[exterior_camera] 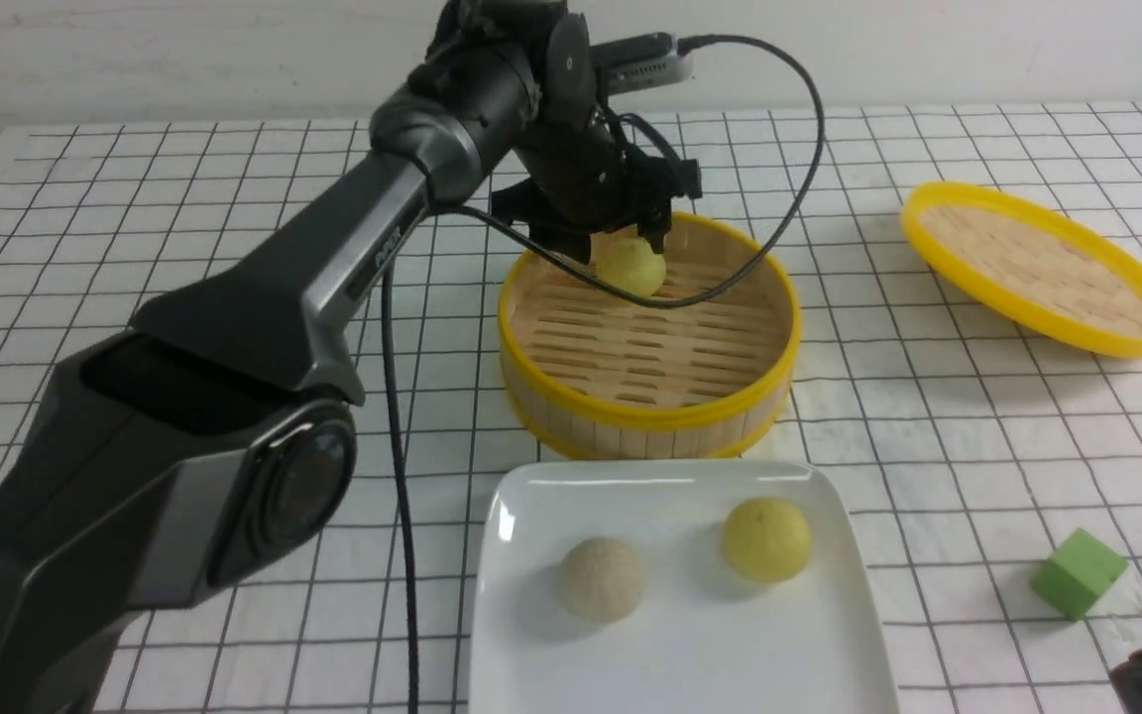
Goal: Put the steamed buns into the plate on the white-black tablecloth.
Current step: 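Reach into the bamboo steamer and grasp a bun with the left gripper, then carry the bun from the bamboo steamer to the plate with the left gripper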
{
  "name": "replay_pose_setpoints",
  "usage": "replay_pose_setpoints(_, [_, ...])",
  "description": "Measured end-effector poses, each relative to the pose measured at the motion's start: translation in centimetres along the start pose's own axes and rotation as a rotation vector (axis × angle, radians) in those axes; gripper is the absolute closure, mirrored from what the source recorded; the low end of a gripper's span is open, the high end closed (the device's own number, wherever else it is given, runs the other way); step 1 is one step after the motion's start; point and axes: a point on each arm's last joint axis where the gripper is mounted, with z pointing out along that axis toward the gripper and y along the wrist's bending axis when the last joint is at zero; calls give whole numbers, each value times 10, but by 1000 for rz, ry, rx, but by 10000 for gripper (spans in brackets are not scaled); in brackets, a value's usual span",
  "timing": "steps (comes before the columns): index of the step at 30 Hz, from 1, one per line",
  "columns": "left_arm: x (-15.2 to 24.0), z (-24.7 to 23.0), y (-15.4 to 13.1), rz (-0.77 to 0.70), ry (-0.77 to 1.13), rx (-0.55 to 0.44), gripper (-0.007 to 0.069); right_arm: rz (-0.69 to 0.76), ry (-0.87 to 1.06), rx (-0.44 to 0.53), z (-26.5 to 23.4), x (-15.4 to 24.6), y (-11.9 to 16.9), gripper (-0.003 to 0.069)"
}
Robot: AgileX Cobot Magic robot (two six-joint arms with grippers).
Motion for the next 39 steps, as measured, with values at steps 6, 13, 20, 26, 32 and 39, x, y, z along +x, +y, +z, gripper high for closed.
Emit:
replay_pose_setpoints(6, [10,22,8,-2,41,-44,421,0,-23,0,0,-2,0,549])
replay_pose_setpoints(13, [-16,-55,-4,77,-17,-65,603,0,-34,0,0,-3,0,541])
replay_pose_setpoints(20, [-45,-233,-24,172,-340,18,603,-2,-32,2,0,-3,0,537])
replay_pose_setpoints(26, [4,-315,-27,207,-236,160,603,-3,-17,3,0,-1,0,528])
replay_pose_setpoints(32, [113,-266,-16,249,194,113,602,-3,-11,3,0,-1,0,525])
replay_pose_setpoints(39, [255,-185,-12,271,405,97,595,-1,-11,1,0,-1,0,519])
